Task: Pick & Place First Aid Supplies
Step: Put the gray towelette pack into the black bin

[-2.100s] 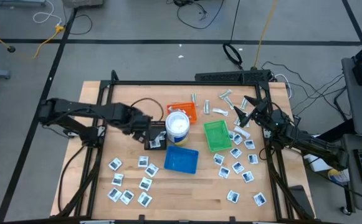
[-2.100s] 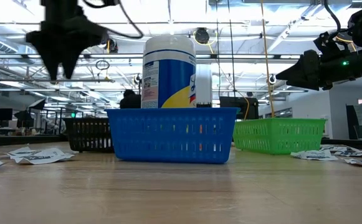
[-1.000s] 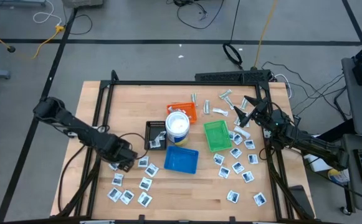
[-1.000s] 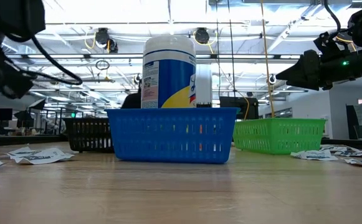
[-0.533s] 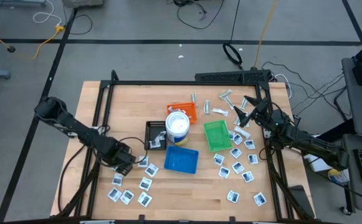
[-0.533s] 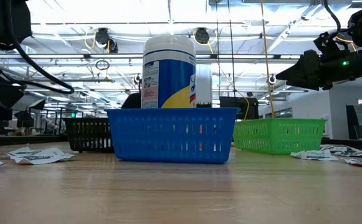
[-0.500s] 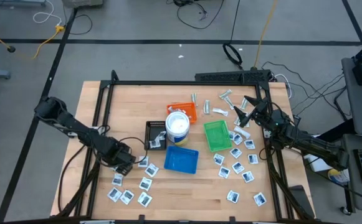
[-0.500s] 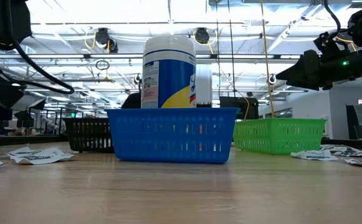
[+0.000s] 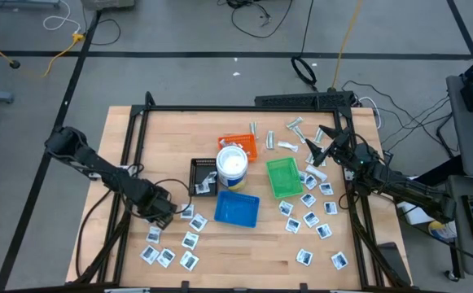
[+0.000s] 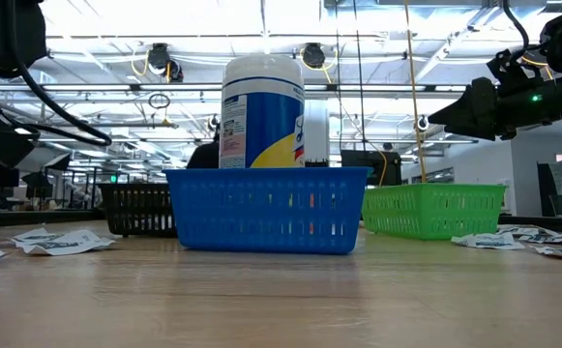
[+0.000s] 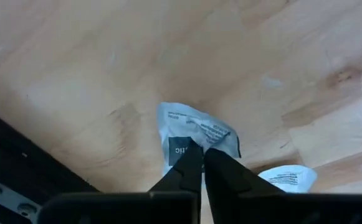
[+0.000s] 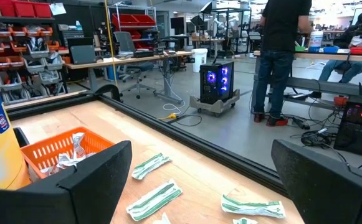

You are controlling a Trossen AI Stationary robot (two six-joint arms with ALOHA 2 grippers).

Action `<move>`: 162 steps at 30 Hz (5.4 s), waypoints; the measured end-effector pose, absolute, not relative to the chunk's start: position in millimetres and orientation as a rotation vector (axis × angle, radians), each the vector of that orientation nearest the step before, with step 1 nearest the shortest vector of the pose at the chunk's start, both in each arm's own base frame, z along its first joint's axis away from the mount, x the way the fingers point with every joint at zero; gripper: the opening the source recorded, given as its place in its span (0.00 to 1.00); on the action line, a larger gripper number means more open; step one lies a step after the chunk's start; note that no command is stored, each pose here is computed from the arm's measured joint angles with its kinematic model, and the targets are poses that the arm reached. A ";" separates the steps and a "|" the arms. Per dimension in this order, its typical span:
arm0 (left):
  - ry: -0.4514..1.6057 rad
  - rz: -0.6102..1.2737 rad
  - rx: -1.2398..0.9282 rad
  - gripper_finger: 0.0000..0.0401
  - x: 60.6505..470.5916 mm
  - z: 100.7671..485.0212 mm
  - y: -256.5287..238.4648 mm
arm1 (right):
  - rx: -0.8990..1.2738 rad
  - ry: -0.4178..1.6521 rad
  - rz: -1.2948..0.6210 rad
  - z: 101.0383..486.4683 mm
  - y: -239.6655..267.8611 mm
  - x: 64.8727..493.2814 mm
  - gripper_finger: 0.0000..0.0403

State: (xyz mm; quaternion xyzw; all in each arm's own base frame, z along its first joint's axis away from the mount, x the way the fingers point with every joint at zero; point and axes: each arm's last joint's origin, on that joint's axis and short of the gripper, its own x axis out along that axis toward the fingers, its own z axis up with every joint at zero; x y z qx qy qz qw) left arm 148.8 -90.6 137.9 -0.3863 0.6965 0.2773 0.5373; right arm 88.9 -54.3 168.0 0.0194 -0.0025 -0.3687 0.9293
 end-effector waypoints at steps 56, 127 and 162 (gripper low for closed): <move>0.931 0.345 -0.361 0.36 244.9 214.6 -6.1 | 0.040 -0.005 -0.755 168.0 -54.3 89.0 0.94; 1.367 1.073 -0.941 0.54 241.7 149.4 -104.4 | 0.040 -0.005 -0.755 167.9 -54.3 88.9 0.94; 1.278 0.946 -0.592 0.00 188.9 188.5 -125.3 | 0.040 -0.005 -0.755 168.0 -54.3 88.9 0.94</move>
